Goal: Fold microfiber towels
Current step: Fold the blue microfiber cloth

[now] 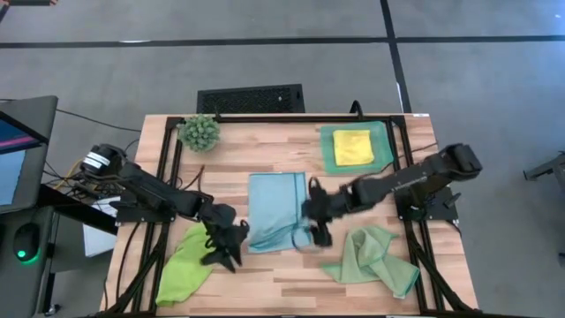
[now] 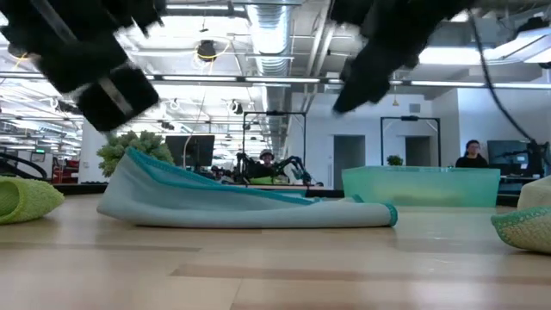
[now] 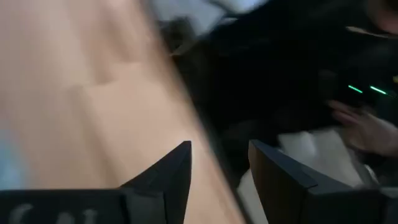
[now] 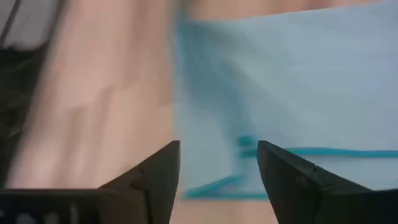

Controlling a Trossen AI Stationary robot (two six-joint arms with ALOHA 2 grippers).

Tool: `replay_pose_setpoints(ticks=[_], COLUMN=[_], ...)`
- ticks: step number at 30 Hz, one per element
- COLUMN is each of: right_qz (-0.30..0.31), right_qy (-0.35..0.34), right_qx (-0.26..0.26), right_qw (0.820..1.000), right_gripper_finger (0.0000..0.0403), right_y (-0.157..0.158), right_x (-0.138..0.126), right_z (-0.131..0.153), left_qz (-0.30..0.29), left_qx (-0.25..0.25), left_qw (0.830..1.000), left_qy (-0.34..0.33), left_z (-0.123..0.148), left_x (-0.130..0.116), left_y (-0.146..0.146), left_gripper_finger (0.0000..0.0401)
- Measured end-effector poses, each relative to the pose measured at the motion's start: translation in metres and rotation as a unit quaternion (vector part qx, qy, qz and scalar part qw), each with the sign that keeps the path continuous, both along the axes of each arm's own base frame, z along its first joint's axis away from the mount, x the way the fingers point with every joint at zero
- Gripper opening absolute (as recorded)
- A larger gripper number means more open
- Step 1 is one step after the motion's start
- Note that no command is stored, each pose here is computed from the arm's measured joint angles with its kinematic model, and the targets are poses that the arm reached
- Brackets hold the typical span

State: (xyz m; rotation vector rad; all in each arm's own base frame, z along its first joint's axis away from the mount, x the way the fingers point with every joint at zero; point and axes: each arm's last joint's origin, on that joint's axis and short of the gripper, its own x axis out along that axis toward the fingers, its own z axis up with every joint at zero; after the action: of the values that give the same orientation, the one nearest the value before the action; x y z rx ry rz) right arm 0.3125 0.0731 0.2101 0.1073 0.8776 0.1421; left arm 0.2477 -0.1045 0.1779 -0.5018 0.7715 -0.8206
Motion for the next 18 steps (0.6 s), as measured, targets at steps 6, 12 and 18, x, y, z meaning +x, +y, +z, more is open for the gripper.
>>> replay_pose_setpoints(ticks=[6, 12, 18], right_qz=[-0.083, -0.006, 0.022], right_qy=[-0.035, -0.033, -0.066], right_qx=[0.003, 0.009, -0.049], right_qw=[0.996, 0.999, 0.996], right_gripper_finger=[0.0159, 0.0017, 0.0012], right_y=[-0.052, -0.039, -0.017], right_x=[0.008, 0.012, 0.020], right_z=[-0.038, -0.052, -0.066], left_qz=[0.231, 0.281, 0.318], left_qx=[0.229, 0.289, 0.369], left_qw=[0.944, 0.913, 0.872], left_qy=[-0.062, -0.068, -0.035], left_z=[-0.002, -0.013, -0.049], left_x=[0.001, 0.012, 0.029], left_y=[0.023, 0.041, 0.069], left_gripper_finger=[0.0120, 0.0021, 0.0002])
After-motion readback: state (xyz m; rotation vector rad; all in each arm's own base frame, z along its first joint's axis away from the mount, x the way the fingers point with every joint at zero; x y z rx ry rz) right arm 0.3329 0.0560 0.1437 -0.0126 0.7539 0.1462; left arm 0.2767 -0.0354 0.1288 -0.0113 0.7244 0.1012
